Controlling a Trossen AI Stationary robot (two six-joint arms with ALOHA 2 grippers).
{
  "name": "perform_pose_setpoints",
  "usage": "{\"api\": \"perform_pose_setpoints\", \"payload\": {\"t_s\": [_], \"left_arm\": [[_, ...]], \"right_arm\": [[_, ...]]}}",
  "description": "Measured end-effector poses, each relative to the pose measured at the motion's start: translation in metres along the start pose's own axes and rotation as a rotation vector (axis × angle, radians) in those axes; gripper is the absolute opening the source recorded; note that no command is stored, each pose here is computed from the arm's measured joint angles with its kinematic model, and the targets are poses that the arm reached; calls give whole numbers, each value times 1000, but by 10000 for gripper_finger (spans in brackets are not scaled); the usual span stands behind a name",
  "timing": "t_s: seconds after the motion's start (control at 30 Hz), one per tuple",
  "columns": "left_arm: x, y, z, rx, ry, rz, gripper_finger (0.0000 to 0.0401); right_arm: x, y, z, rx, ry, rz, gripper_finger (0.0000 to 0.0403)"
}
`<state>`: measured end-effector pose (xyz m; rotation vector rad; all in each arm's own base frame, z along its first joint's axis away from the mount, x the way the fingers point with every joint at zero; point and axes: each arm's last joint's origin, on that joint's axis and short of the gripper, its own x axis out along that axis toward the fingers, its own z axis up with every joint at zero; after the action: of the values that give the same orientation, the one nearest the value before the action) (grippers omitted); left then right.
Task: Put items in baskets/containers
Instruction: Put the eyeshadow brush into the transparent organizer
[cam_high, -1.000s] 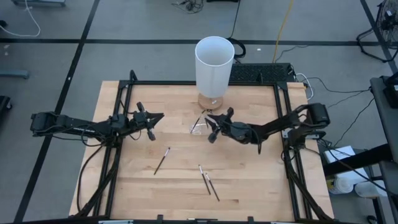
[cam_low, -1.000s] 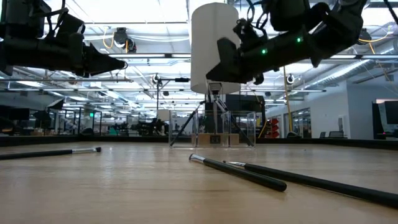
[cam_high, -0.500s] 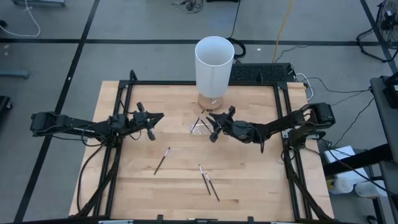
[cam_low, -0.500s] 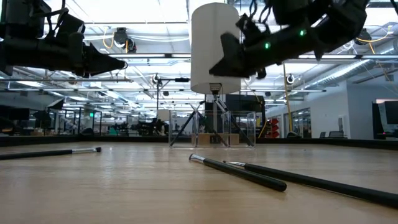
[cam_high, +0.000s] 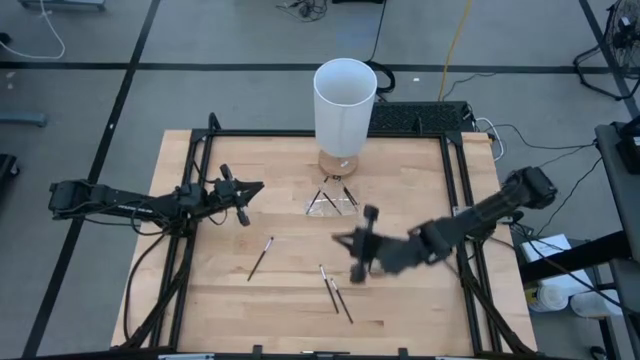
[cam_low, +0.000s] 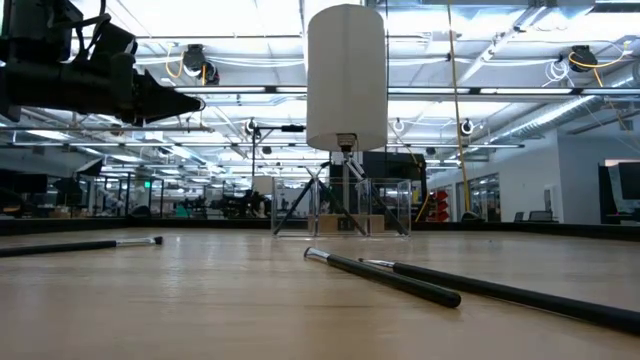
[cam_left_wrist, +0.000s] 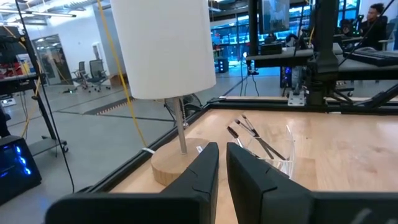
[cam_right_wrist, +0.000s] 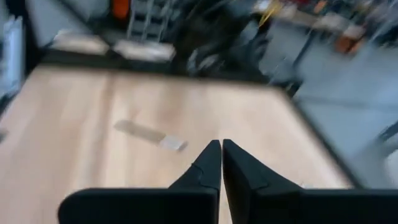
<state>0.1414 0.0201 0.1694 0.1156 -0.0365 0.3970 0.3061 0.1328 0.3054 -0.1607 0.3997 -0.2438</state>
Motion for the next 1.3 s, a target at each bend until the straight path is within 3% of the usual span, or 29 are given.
{"api": "perform_pose_setpoints", "payload": {"t_s": [0.13, 0.27, 0.43, 0.7, 1.03, 1.17, 1.3], "left_arm": [[0, 0, 0, -4, 0, -1, 42], [0, 0, 0, -6, -1, -1, 42], [0, 0, 1, -10, -12, 1, 42], [0, 0, 1, -4, -5, 0, 42], [0, 0, 0, -6, 2, -1, 42], [0, 0, -1, -54, 11, -2, 42], [0, -1, -3, -69, 31, -10, 42]], "right_arm": [[-5, 41, -2, 46, 232, 27, 1], [10, 84, -17, 44, 447, 86, 0], [27, 110, -37, 60, 552, 120, 0], [41, 109, -53, 106, 583, 123, 2], [57, 91, -70, 64, 622, 64, 15], [52, 80, -70, 2, 486, -90, 10], [46, 56, -74, 30, 381, -50, 1]]}}
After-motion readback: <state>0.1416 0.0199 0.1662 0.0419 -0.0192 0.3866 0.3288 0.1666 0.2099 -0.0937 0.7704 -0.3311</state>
